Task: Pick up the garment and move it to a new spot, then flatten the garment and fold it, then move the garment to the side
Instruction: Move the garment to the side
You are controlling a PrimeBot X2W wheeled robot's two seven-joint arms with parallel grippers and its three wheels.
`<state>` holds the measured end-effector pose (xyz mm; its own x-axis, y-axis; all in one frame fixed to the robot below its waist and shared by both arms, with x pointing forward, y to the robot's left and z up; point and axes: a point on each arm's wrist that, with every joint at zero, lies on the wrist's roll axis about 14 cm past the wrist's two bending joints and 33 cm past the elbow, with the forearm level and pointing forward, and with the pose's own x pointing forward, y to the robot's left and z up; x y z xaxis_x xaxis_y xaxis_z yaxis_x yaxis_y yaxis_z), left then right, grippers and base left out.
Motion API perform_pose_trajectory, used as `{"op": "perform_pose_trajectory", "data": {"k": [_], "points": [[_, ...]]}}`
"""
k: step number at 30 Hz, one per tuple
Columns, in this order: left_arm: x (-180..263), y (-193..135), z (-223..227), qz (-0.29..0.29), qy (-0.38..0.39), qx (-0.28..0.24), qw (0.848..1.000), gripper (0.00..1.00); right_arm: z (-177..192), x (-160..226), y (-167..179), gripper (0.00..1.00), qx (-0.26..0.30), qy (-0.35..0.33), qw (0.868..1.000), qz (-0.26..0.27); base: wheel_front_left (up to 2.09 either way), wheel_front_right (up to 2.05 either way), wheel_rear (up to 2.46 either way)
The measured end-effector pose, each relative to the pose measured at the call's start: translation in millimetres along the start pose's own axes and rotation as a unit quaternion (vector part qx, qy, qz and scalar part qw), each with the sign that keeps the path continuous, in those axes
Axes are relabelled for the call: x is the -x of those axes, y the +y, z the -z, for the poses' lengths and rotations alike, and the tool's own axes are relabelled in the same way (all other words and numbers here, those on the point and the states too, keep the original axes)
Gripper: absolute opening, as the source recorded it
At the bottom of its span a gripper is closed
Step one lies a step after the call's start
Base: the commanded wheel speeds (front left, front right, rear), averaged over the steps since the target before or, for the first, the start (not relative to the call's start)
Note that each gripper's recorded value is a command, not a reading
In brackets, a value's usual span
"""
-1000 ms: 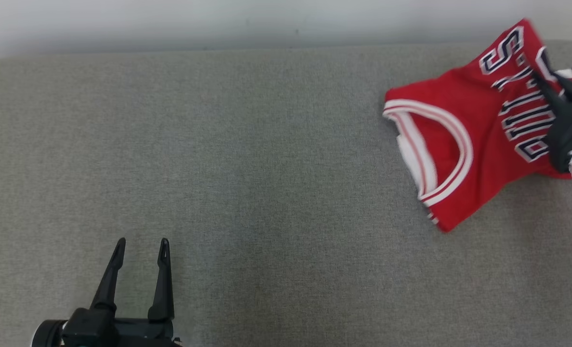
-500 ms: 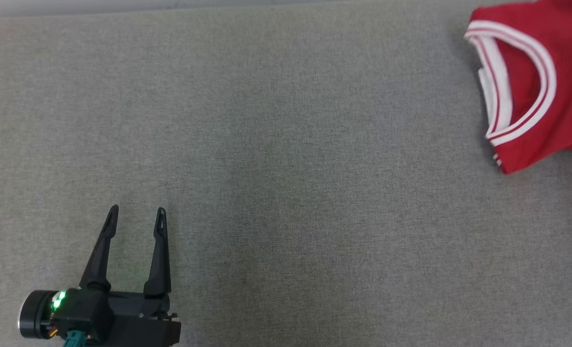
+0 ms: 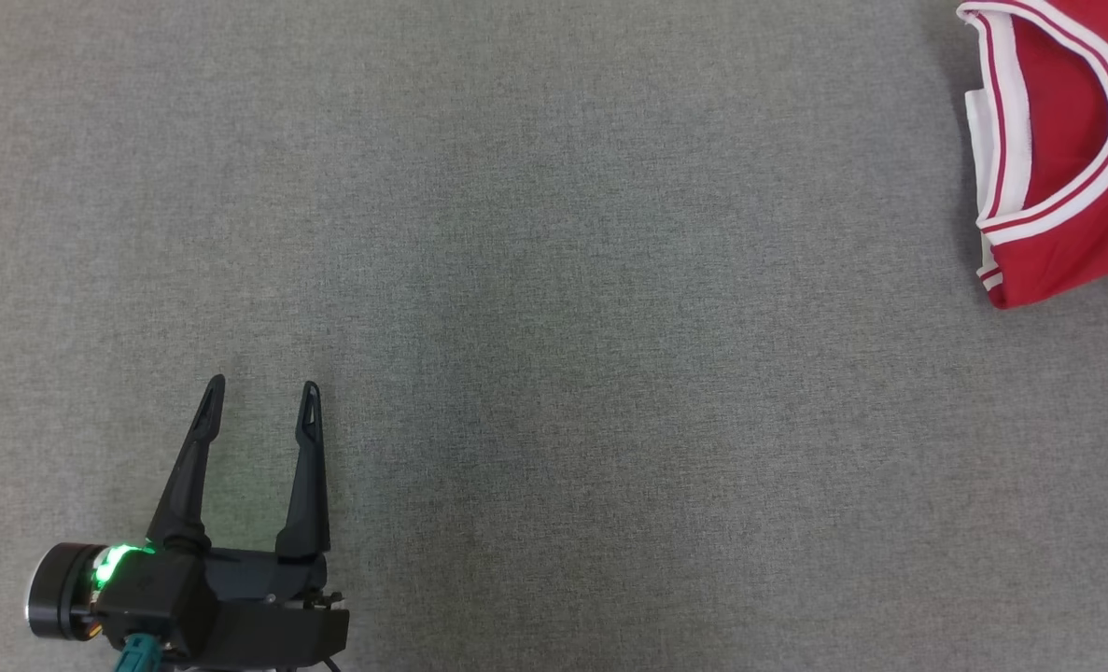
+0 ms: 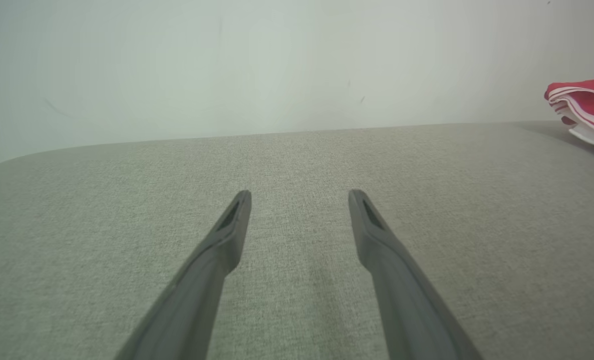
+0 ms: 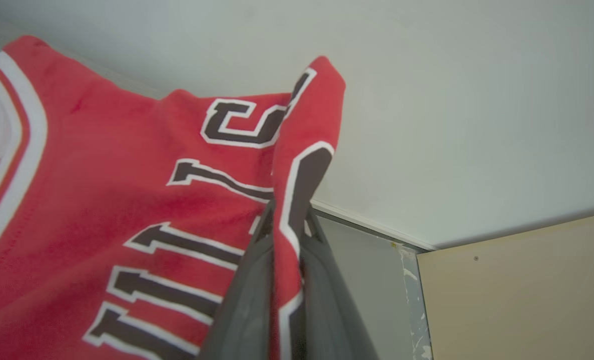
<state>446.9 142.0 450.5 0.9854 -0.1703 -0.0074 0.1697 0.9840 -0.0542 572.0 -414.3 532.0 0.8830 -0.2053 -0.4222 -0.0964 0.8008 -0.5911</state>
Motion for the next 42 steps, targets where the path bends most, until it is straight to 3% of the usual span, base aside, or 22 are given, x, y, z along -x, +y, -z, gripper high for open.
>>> {"op": "perform_pose_trajectory", "data": {"k": [1,2,3,8,13,14,16,22,26,30,33,42], "points": [[0.0,0.6,0.6,-0.001,0.001,0.0,1.0,1.0,2.8,-1.1,0.8,0.0,0.0,0.005,1.0,0.0,0.0,0.0,0.0],[0.2,1.7,1.1,-0.002,0.002,-0.001,1.0,1.0,6.3,-1.8,0.8,0.41,0.0,0.012,1.0,0.001,0.0,0.0,0.0],[0.4,2.7,1.4,-0.004,0.002,-0.001,1.0,1.0,9.8,-2.3,1.4,1.0,0.002,0.02,1.0,0.001,0.0,0.0,0.0],[1.5,3.6,-0.4,-0.005,0.001,-0.001,1.0,1.0,13.6,0.1,3.5,1.0,0.016,0.027,0.999,-0.001,0.0,0.0,0.0],[9.3,5.4,-6.2,-0.013,-0.002,0.0,1.0,1.0,-27.2,9.8,-0.3,1.0,-0.026,-0.064,0.998,0.007,0.0,0.0,0.0],[17.6,7.6,-6.8,-0.019,0.002,0.0,1.0,1.0,-51.0,17.0,0.4,1.0,-0.059,-0.116,0.991,0.009,0.0,0.0,0.0],[26.5,9.6,-7.0,-0.024,0.006,0.0,1.0,1.0,-68.5,25.5,6.9,1.0,-0.077,-0.157,0.985,0.004,0.0,0.0,0.0],[53.2,16.2,-17.1,-0.043,0.002,0.002,0.999,1.0,-91.6,55.8,36.7,1.0,-0.17,-0.226,0.959,-0.026,0.0,0.0,0.0],[67.6,20.2,-28.5,-0.053,-0.011,0.001,0.999,1.0,-114.8,85.5,39.9,1.0,-0.195,-0.284,0.938,-0.031,0.0,0.0,0.0],[80.2,22.4,-37.0,-0.062,-0.021,0.0,0.998,1.0,-91.6,105.3,82.1,1.0,-0.227,-0.29,0.928,-0.054,0.0,0.0,0.0],[88.2,22.4,-42.0,-0.064,-0.028,-0.001,0.998,1.0,-81.3,124.7,95.7,1.0,-0.265,-0.308,0.912,-0.048,0.0,0.0,0.0],[107.3,30.3,-53.0,-0.081,-0.044,-0.007,0.996,1.0,-37.2,173.2,163.1,1.0,-0.289,-0.306,0.906,-0.052,0.0,0.0,0.0]]}}
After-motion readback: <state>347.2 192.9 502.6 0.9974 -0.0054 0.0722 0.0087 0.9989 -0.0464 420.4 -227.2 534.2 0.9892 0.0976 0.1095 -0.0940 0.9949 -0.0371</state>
